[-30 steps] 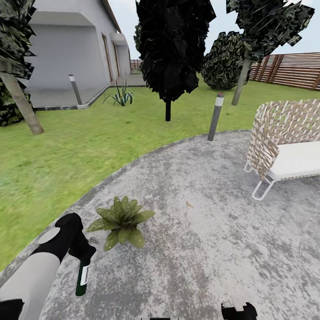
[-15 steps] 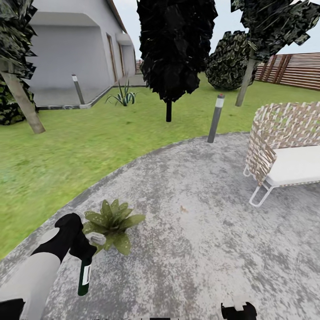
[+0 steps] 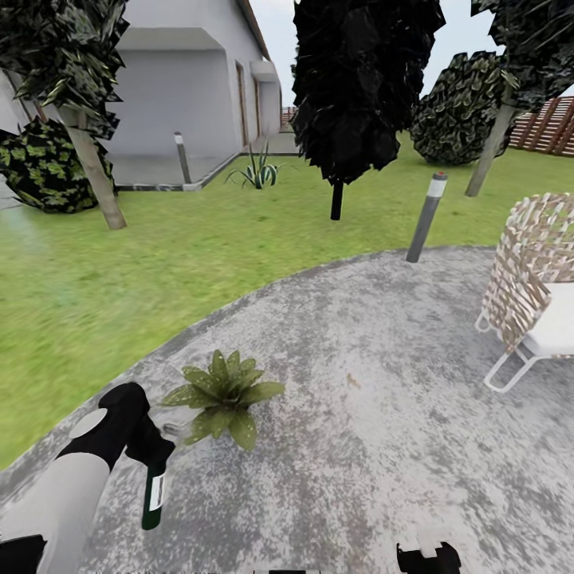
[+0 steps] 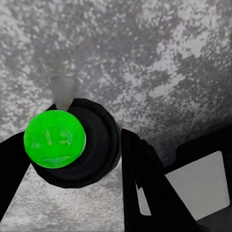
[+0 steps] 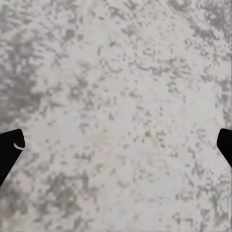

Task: Pick up the pesticide atomizer in the garden and spray insectifuge to fully cover both potted plants in the garden.

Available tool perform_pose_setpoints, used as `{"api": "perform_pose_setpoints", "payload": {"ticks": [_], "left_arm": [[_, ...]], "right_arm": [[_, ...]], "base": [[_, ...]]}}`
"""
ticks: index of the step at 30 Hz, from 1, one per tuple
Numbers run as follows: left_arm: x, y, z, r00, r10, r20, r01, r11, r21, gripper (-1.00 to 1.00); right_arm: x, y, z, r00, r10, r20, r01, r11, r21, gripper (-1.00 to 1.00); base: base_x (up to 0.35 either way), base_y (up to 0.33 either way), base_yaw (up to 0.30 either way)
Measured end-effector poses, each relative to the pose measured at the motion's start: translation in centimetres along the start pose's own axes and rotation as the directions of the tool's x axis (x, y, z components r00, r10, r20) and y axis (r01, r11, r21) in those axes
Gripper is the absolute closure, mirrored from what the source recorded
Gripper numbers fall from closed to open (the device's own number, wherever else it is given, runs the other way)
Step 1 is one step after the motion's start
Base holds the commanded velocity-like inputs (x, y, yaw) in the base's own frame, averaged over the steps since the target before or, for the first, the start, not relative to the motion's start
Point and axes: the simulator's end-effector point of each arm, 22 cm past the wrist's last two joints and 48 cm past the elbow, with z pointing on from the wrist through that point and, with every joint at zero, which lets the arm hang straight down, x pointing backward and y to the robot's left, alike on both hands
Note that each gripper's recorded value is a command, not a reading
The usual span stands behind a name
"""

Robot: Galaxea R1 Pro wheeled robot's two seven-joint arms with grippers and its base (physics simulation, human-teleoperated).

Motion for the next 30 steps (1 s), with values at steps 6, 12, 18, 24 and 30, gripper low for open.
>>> {"api": "perform_pose_setpoints", "payload": {"ticks": [6,12,18,24,30], "left_arm": [[-0.1,-0.3,0.1,1.0,0.004,0.001,-0.004,1.0,0.005,1.0],[-0.3,-0.6,0.1,1.0,0.008,0.005,-0.008,1.0,0.006,1.0],[-0.9,-0.6,-0.5,1.0,0.014,0.017,-0.014,1.0,0.005,1.0],[-1.1,-0.5,-0.7,1.0,0.019,0.018,-0.019,1.0,0.002,1.0],[-1.2,-1.7,-0.8,0.999,0.034,0.012,-0.035,0.999,0.041,1.0]], "right_arm": [[0.0,0.0,0.0,1.0,0.0,0.0,0.0,1.0,0.001,-1.0],[0.0,0.1,0.0,1.0,0.0,0.0,0.0,1.0,0.0,-1.0],[0.0,0.1,0.0,1.0,0.001,0.001,-0.001,1.0,-0.001,-1.0],[0.1,-0.2,0.0,1.0,-0.002,-0.002,0.002,1.0,0.001,-1.0],[0.1,-0.2,0.0,1.0,-0.003,-0.002,0.003,1.0,0.001,-1.0]], "base": [[0.051,-0.218,0.022],[0.004,-0.267,0.109],[0.087,-0.25,0.22],[0.165,-0.136,0.022],[0.019,-0.007,0.001]]}}
